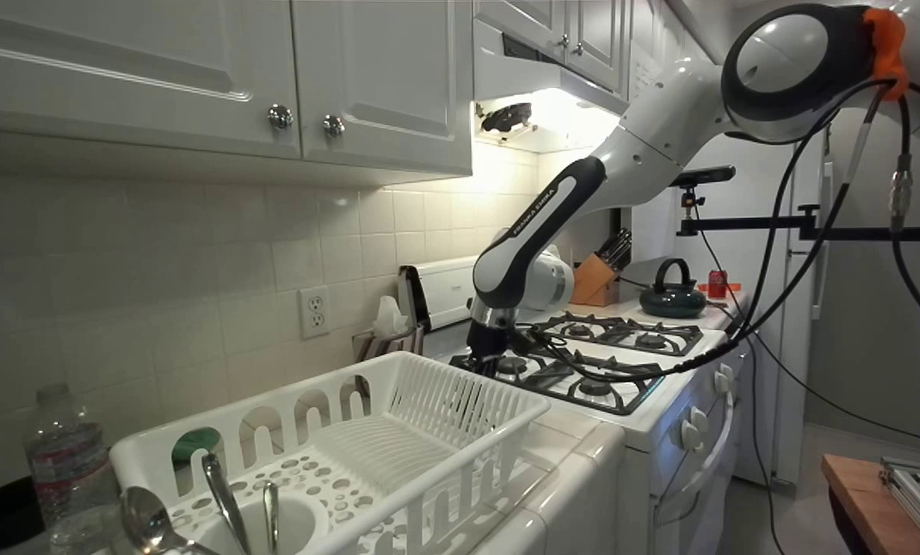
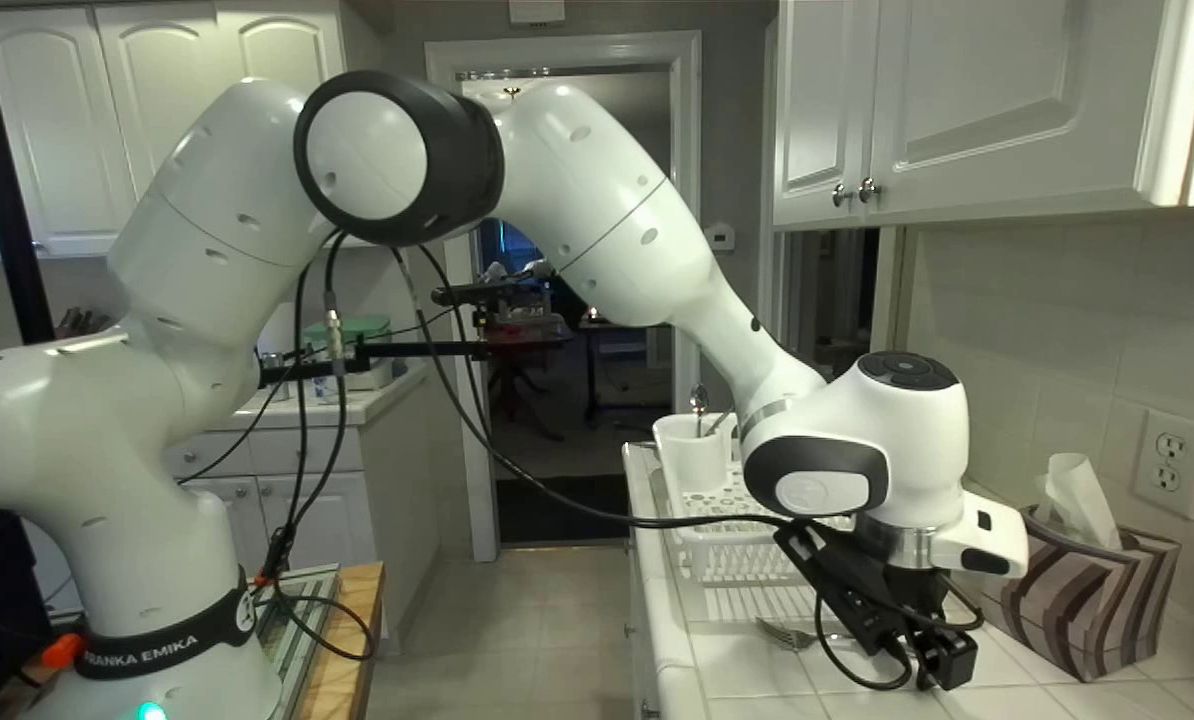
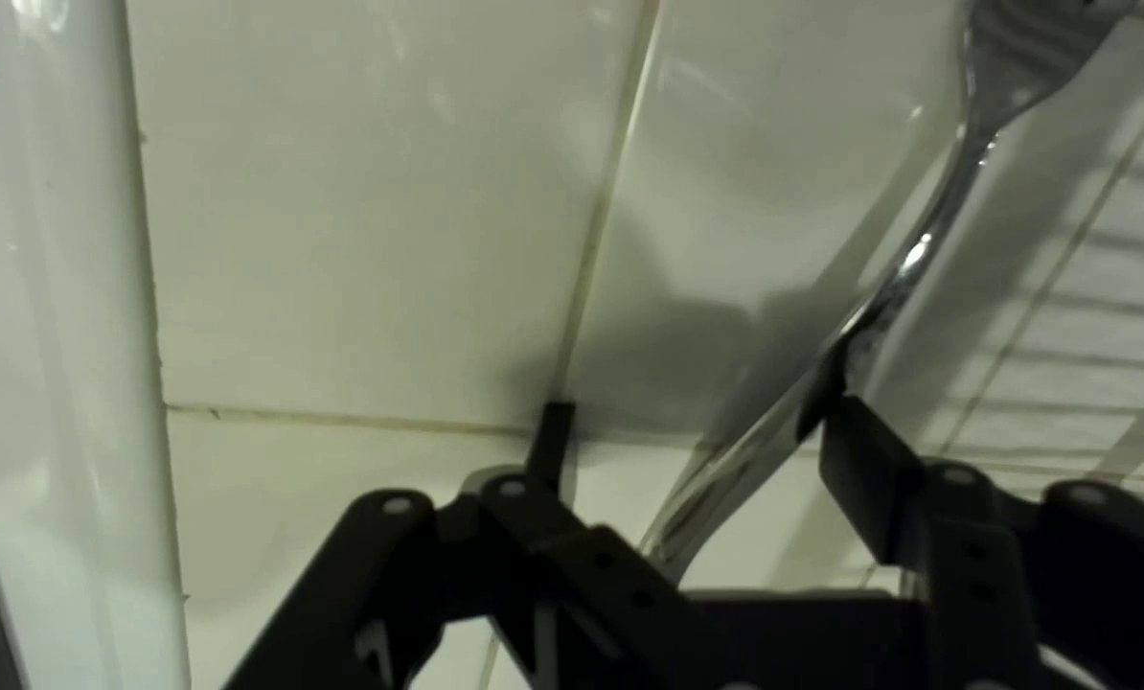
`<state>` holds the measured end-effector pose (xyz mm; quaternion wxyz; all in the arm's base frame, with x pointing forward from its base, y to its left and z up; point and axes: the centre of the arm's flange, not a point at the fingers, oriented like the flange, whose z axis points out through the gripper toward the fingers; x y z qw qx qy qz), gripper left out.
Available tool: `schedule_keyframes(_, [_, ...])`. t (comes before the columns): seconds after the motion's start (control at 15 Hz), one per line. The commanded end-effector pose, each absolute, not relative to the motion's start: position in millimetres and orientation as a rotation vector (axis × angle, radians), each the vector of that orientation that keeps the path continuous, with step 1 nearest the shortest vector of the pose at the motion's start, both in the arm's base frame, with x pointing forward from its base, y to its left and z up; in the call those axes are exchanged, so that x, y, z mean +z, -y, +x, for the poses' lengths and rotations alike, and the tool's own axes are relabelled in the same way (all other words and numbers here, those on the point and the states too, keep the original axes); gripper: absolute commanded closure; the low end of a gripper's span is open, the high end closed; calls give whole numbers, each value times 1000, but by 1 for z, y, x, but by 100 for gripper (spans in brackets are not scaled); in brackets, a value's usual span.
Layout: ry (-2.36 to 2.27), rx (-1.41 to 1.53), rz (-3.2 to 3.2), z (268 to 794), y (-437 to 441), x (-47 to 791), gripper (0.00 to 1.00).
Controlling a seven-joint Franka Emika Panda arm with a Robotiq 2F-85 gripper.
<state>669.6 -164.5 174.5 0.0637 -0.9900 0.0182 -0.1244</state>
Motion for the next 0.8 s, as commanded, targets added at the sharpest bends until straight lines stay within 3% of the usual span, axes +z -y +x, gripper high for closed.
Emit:
schedule_keyframes(0.0, [-81,-345,-3035,675,164,174,62])
schedule_keyframes(0.33, [-125,-285,-3086,677,168,180,96])
schedule_keyframes(0.73, [-165,-288,-3124,672,161,202,95])
